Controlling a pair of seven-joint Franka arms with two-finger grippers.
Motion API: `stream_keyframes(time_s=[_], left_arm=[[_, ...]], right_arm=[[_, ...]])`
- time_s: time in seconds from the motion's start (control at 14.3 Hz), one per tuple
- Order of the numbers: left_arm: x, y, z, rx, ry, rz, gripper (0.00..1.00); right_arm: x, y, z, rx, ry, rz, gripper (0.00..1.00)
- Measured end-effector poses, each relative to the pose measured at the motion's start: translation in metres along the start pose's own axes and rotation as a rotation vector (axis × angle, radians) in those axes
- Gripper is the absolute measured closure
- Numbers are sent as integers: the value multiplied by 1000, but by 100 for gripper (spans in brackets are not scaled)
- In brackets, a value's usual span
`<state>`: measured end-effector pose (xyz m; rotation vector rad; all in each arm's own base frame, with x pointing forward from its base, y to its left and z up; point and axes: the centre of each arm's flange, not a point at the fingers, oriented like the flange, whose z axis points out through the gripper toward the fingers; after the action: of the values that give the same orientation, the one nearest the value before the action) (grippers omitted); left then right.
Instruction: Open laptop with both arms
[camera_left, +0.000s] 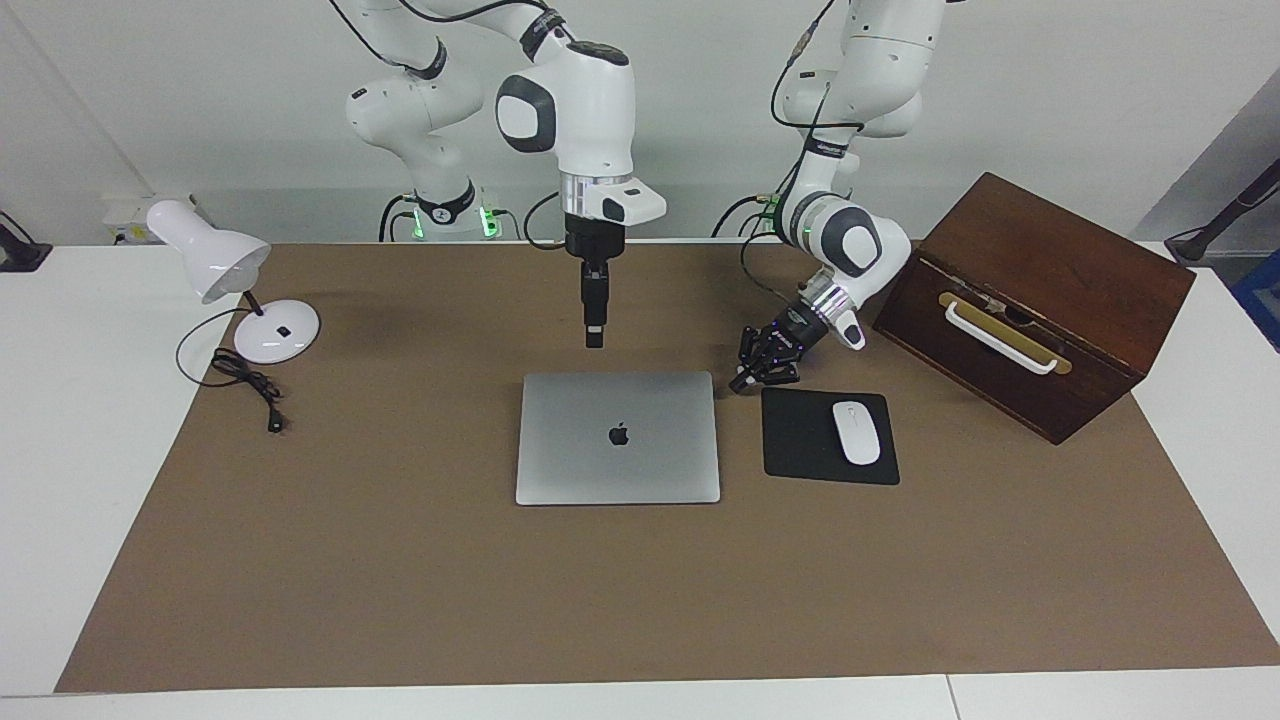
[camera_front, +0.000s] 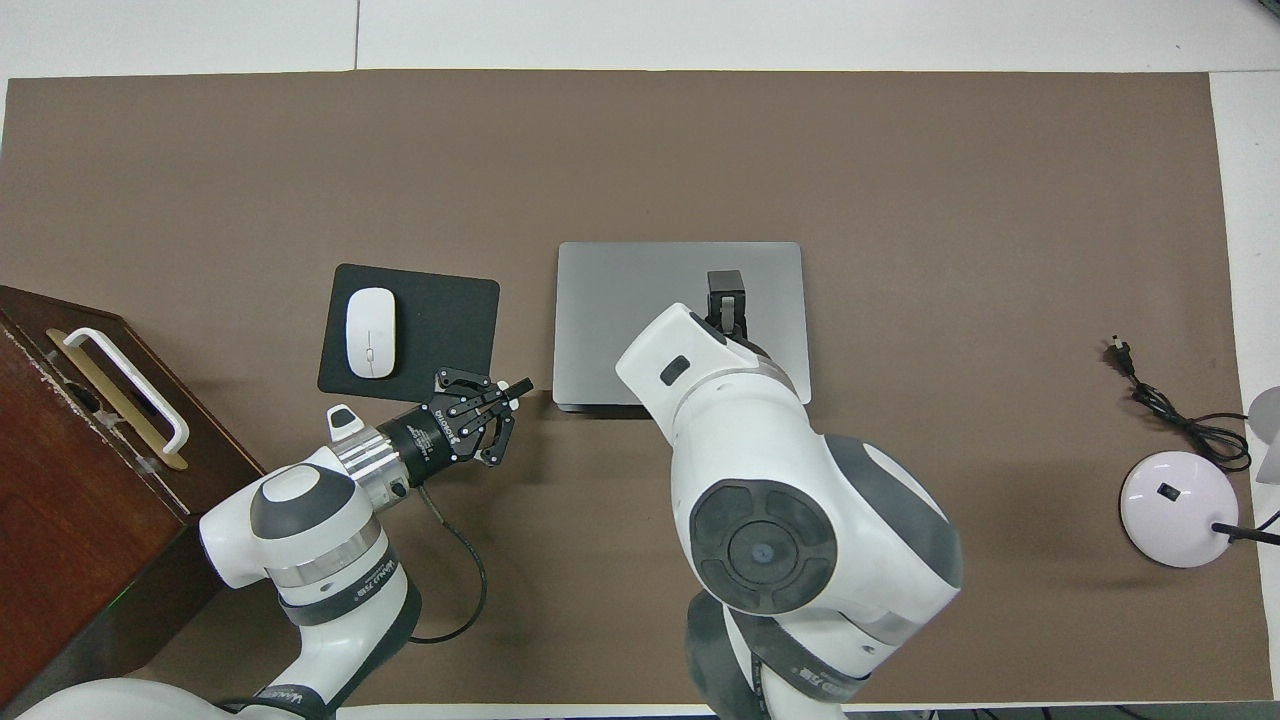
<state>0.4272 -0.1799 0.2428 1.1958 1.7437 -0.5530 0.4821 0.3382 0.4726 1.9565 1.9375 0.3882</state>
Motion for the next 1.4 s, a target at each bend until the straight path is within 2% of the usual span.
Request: stream_keyframes(time_s=[0.42, 0.91, 1.19, 1.4], left_arm=[[4, -16, 24, 6, -6, 7, 99], [-2, -16, 33, -14, -25, -20, 99], [1, -21, 41, -3, -22, -26, 99], [0, -24, 45, -7, -26, -37, 99]], right_arm=[[28, -21, 53, 6, -3, 41, 0], [47, -42, 91, 18, 0, -11, 0], [68, -71, 121, -7, -36, -30, 0], [70, -77, 129, -3, -44, -33, 0]])
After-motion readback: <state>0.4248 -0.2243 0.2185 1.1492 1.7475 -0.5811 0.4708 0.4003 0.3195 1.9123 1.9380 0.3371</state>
